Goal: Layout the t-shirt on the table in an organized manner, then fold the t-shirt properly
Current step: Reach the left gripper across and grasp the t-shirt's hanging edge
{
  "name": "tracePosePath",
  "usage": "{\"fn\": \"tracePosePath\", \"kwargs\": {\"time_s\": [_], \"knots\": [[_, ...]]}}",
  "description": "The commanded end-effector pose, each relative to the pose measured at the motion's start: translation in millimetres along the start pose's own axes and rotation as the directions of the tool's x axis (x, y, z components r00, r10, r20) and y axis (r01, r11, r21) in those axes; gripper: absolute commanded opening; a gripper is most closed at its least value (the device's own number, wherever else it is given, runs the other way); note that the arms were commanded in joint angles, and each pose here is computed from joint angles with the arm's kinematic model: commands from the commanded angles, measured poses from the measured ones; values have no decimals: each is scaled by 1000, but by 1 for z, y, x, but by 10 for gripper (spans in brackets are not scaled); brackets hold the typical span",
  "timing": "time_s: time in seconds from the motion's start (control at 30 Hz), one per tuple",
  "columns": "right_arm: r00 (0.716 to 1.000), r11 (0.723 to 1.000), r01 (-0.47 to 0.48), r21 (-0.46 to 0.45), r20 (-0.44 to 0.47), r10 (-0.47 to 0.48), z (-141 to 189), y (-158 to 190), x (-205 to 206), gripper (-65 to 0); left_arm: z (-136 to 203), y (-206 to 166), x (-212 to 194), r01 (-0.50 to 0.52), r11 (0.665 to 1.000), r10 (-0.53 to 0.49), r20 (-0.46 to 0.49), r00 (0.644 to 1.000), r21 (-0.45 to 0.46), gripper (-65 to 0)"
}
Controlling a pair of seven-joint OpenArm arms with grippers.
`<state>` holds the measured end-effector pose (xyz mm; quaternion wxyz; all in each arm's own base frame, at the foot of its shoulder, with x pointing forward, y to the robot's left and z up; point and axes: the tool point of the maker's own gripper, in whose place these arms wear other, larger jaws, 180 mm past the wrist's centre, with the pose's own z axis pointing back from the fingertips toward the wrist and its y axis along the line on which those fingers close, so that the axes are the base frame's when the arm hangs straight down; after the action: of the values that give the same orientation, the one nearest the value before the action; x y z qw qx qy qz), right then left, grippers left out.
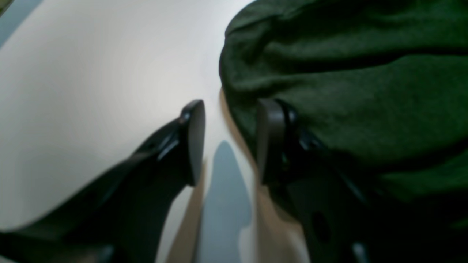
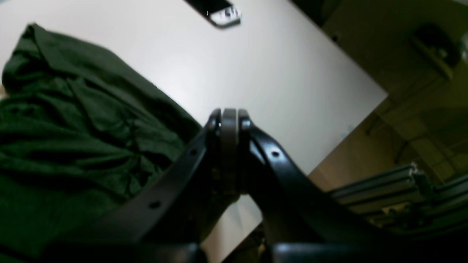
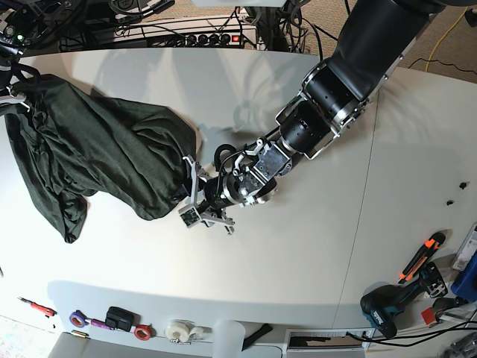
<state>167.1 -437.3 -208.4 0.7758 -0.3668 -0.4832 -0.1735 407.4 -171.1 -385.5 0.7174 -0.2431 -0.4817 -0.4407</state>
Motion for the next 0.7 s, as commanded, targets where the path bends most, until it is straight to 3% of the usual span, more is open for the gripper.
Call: {"fn": "tracePosePath", "kwargs": {"time_s": [0.0,0.27,0.33,0.43,0.57,0.67], "knots": [[998,1000,-6,-11,61,7,1,-5,16,-650,-6,-1,22,15,1000,-15,39,999,11,-437],[997,1000,-5,-10,72,6,1,-5,18,-650,-3,-22,-41,118,993,-122,-216,969,-30,-437],[997,1000,-5,-11,72,6,1,-5,18,-650,-1,-28,-55,231,970,-244,-278,929,-78,-437],[997,1000,-5,-10,71,6,1,-5,18,-650,3,-27,-73,400,909,-415,-365,834,-118,-437],[997,1000,-5,-11,72,6,1,-5,18,-650,20,-15,-99,489,863,-488,-463,740,-128,-437],[997,1000,-5,-10,73,5,1,-5,18,-650,37,-8,-118,477,870,-467,-511,721,-122,-437]]}}
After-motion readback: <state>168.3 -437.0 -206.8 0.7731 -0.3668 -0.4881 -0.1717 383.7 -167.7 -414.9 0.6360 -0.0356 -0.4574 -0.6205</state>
